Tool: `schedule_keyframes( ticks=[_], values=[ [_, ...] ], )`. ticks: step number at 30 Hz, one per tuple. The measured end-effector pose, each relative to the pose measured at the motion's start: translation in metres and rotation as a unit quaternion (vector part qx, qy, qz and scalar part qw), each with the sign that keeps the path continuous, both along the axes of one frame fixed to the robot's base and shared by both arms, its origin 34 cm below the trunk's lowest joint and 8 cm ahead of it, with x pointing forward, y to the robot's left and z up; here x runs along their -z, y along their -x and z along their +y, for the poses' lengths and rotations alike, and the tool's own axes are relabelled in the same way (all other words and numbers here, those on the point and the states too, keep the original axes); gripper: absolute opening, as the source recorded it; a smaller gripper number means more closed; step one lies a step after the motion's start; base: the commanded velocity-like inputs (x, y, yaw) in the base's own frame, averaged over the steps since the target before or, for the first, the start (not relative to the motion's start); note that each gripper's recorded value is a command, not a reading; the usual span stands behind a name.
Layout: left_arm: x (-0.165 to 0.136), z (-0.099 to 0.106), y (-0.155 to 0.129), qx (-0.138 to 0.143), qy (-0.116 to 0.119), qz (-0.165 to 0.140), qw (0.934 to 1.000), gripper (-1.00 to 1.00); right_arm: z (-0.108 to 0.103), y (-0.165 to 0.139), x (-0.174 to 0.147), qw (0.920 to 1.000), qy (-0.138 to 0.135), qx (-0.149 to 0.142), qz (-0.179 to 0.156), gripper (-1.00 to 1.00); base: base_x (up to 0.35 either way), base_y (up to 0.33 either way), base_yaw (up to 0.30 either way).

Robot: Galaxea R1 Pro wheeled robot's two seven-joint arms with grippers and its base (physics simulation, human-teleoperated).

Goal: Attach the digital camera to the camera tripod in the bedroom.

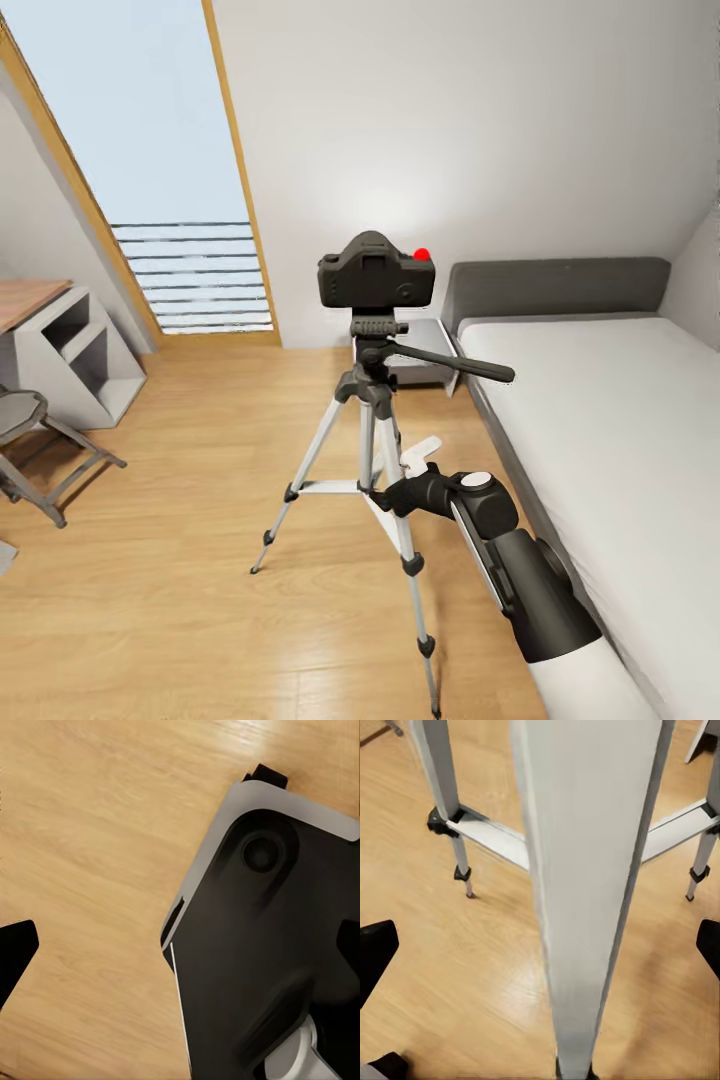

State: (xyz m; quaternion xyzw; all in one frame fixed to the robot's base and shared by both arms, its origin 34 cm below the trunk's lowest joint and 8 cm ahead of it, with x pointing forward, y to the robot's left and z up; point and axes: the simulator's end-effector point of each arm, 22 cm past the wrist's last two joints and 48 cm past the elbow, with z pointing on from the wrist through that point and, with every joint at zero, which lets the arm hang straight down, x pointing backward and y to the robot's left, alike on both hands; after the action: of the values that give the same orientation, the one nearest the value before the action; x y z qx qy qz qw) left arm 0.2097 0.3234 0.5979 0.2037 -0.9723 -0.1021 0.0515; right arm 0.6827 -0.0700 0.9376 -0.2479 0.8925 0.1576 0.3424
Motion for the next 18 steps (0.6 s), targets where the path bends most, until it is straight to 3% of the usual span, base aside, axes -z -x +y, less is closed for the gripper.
schedule_keyframes(
  ticks=[11, 18],
  values=[
    [0.0000, 0.0005, 0.0001, 0.000, 0.000, 0.000, 1.0000, 1.00, 0.0003, 0.0001, -0.0001, 1.0000, -0.001, 0.000, 0.000, 1.00, -0.326, 0.000, 0.000],
    [-0.0002, 0.0008, 0.0002, -0.001, 0.000, -0.001, 1.0000, 1.00, 0.0002, 0.0003, -0.0004, 1.0000, -0.001, 0.000, 0.000, 1.00, -0.132, 0.000, 0.000]
  ],
)
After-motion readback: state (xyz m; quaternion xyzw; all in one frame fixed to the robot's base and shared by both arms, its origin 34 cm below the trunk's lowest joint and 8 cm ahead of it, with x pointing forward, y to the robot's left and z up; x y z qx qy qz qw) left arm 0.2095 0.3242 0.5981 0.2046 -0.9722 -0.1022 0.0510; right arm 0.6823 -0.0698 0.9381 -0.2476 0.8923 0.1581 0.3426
